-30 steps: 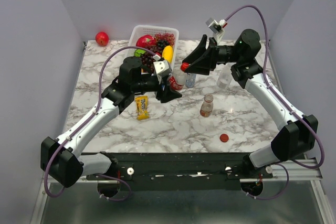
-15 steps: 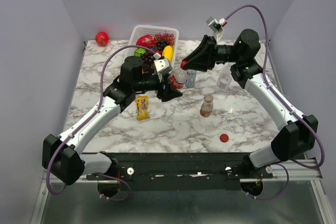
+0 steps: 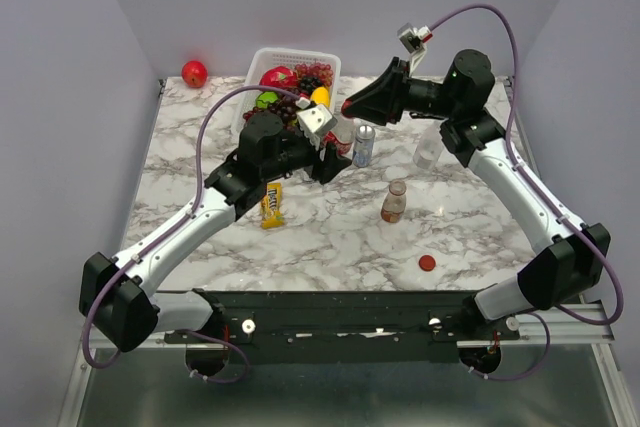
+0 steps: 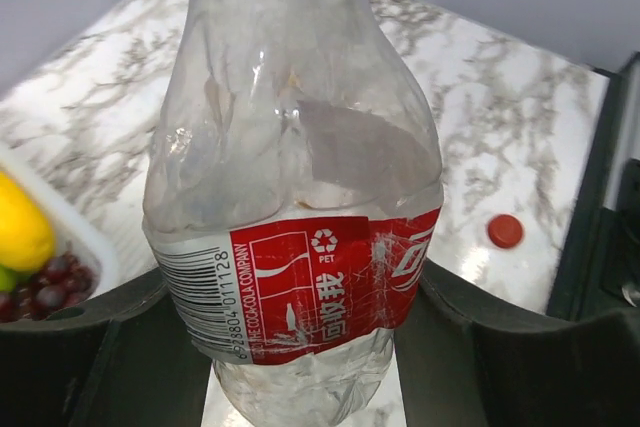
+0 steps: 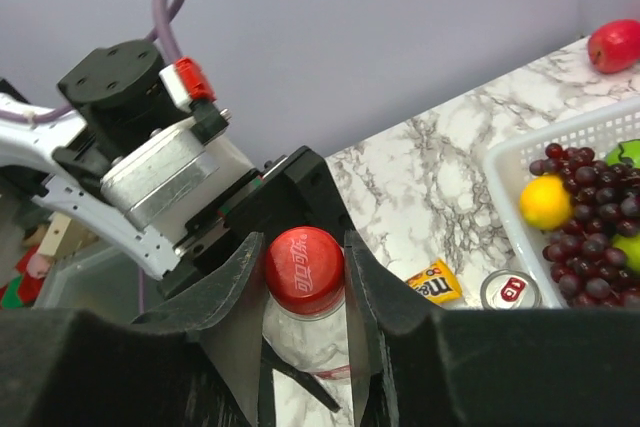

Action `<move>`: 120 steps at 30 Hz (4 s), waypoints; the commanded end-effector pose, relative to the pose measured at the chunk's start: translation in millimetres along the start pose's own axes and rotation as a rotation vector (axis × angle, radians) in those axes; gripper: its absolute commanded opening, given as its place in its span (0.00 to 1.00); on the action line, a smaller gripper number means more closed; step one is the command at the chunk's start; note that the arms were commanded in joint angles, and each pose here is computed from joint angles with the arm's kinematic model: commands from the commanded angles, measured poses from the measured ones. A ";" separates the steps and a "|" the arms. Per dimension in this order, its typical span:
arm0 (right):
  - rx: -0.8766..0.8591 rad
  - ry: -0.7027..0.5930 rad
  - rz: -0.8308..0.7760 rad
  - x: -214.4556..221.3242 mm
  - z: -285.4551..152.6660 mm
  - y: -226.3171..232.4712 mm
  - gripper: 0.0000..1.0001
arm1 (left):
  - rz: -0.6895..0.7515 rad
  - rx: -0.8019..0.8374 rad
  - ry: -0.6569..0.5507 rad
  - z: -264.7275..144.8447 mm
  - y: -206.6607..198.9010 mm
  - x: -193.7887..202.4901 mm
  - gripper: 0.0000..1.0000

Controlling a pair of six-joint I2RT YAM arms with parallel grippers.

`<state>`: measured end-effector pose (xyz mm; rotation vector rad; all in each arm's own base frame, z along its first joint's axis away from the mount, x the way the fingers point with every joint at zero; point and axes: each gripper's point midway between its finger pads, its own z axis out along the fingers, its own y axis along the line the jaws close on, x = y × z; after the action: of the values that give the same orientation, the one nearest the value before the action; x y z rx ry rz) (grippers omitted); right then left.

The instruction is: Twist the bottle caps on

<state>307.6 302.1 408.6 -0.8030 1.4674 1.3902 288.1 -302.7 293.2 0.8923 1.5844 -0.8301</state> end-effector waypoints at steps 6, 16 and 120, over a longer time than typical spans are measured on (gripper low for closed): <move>0.093 -0.027 -0.014 -13.2 6.7 0.3 0.15 | 0.103 -0.389 -0.050 -6.1 48.4 -22.0 0.00; 0.133 -0.025 -0.016 -14.8 9.1 -9.1 0.14 | 0.100 -0.660 -0.025 -23.0 84.1 -17.7 0.00; 0.572 0.758 -0.348 209.4 -141.5 -96.7 0.84 | 0.131 -0.154 0.086 -86.8 15.2 86.5 0.99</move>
<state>304.5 197.6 195.2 -1.1580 1.8910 0.4247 260.2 -203.8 206.1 0.9159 1.7014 -0.5329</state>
